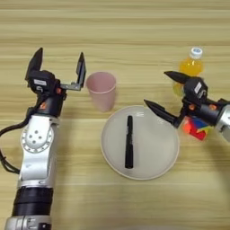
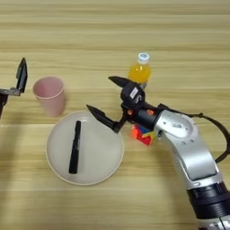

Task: Move the objects on the table

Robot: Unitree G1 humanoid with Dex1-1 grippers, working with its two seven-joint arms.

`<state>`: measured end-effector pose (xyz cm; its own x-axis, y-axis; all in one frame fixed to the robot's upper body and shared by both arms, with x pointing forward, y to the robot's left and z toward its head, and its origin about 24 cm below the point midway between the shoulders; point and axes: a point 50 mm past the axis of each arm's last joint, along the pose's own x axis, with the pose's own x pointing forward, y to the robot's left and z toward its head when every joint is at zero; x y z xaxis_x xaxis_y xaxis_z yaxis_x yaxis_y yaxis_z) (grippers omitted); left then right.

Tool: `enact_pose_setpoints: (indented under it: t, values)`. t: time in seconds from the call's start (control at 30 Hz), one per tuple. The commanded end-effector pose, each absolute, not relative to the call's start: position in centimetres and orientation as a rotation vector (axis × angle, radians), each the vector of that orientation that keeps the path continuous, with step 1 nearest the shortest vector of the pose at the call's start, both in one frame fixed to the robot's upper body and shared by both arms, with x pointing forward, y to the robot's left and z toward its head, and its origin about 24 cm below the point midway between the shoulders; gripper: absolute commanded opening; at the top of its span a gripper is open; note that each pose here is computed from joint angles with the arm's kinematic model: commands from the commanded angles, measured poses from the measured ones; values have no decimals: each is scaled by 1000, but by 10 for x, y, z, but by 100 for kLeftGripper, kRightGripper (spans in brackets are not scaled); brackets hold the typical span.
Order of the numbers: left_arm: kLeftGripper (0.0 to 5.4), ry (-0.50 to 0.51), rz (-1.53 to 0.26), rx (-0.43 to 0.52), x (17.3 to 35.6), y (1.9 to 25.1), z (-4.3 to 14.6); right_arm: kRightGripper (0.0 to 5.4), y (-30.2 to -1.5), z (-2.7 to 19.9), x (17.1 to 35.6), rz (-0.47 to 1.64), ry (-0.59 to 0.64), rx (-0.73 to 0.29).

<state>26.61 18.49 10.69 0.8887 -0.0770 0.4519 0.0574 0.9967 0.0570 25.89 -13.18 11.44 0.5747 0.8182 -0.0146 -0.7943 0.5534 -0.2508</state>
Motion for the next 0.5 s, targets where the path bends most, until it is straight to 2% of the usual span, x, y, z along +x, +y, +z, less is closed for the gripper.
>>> enact_pose_setpoints:
  t: [0.03,0.27,0.5]
  values:
    - [540,-407,-41,58,263,192,97,538,-128,114,258,984,-85,-255]
    - [540,-351,-4,56,255,198,87,538,-130,113,261,977,-54,-261]
    - [540,-314,9,65,246,197,81,538,-134,105,260,1017,43,-276]
